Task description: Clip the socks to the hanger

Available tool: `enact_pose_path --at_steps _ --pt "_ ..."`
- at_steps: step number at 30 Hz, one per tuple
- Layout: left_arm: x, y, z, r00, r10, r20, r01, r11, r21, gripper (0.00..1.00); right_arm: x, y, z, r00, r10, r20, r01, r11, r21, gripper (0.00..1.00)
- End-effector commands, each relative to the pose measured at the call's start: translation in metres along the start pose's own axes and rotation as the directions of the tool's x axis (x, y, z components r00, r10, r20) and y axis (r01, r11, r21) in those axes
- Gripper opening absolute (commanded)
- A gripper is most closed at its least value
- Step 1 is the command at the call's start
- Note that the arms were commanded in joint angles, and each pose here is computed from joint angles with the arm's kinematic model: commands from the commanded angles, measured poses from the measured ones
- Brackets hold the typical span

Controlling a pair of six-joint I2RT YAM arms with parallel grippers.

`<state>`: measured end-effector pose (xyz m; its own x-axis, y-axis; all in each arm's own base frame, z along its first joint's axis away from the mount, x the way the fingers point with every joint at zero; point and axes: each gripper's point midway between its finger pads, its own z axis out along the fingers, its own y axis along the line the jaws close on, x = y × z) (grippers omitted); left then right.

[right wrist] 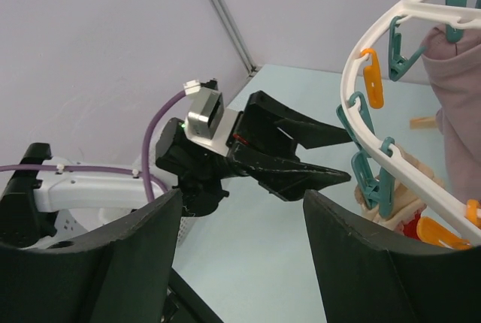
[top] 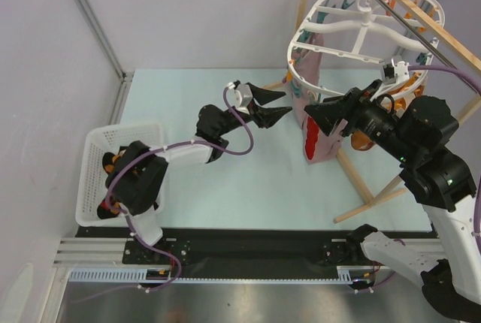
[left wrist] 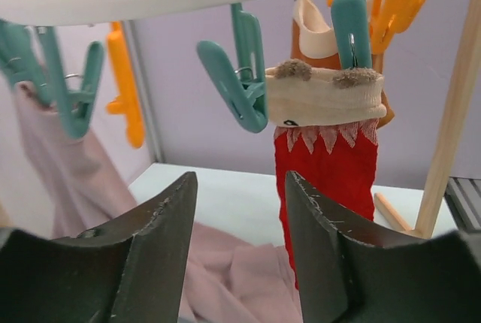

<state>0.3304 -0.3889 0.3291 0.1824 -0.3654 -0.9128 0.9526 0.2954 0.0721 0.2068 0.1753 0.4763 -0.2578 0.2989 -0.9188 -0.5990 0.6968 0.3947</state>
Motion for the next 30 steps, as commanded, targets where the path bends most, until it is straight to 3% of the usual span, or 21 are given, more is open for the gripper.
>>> enact_pose_path --at_steps 1,5,17,30 --pt "-0.041 -0.022 0.019 0.977 0.095 0.192 -0.128 0.978 0.166 0.55 -0.018 0.006 -0.007 0.998 -0.035 0.057 0.035 0.999 -0.009 0.71" --pt "-0.046 -0.025 0.029 0.973 0.081 0.215 -0.129 0.967 0.219 0.53 -0.016 0.005 -0.005 0.998 -0.028 0.054 0.028 1.000 -0.004 0.70" --pt "-0.054 -0.020 0.039 0.978 0.038 0.203 -0.081 0.974 0.210 0.50 -0.013 0.014 0.001 0.999 0.017 0.039 -0.016 0.999 -0.043 0.69" --pt "-0.050 -0.016 0.048 0.987 -0.010 0.161 -0.024 0.979 0.204 0.41 -0.001 0.027 0.015 1.000 0.009 -0.004 -0.009 0.998 -0.060 0.68"
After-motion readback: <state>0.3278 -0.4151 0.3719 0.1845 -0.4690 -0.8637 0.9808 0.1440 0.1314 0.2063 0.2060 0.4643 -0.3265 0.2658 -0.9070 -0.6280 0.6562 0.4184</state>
